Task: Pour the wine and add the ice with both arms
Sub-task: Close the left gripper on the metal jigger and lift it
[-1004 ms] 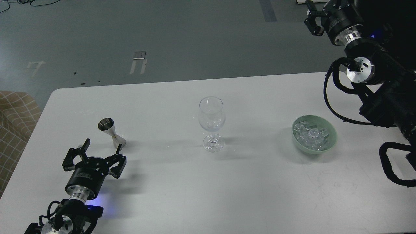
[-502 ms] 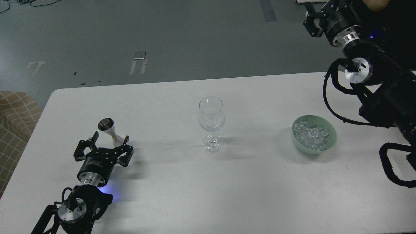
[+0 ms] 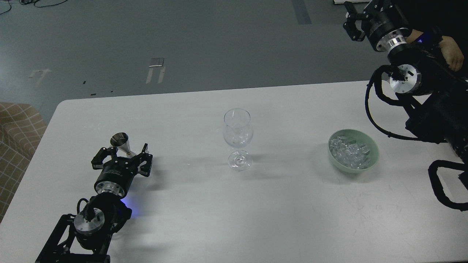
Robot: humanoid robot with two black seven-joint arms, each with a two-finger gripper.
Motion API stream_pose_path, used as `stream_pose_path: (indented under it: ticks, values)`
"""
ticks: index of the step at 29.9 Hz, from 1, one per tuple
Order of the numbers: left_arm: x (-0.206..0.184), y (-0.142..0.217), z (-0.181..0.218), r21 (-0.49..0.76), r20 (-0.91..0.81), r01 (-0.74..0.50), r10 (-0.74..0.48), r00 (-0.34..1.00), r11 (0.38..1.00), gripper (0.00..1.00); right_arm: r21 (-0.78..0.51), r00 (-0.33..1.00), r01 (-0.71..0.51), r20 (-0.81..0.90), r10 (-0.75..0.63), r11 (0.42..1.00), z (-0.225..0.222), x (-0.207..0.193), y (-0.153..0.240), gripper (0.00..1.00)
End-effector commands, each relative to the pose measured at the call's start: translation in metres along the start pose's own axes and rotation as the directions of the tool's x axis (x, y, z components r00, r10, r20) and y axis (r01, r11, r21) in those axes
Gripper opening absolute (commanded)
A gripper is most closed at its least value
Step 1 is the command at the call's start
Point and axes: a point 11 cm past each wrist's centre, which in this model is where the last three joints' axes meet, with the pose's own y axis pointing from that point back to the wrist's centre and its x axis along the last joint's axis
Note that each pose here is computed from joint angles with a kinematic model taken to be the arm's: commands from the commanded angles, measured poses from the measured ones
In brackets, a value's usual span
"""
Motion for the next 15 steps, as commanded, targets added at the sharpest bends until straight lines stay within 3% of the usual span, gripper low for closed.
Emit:
stream_pose_path:
  ticks: [1, 6, 12, 15]
  values:
    - [0.0081, -0.0021, 0.0031, -0.001, 0.005, -0.025, 0.025, 1.0, 1.0, 0.58, 0.0, 1.0, 0.0, 0.0, 0.0, 1.0, 0.0, 0.0001, 0.0, 1.0]
    - [0.0128, -0.0022, 0.0031, 0.004, 0.004, -0.037, 0.037, 0.999, 0.999, 0.56, -0.001, 1.0, 0.001, 0.001, -0.001, 1.0, 0.0005, -0.0005, -0.0001, 1.0]
    - [0.0076, -0.0023, 0.0008, 0.006, -0.002, 0.017, -0.017, 1.0, 1.0, 0.32, 0.0, 1.0, 0.0, 0.0, 0.0, 1.0, 0.0, 0.0001, 0.0, 1.0]
    - [0.0073, -0.0021, 0.0002, 0.006, -0.001, 0.029, -0.029, 1.0, 1.0, 0.28, -0.001, 1.0, 0.0, 0.0, 0.0, 1.0, 0.0002, 0.0001, 0.0, 1.0]
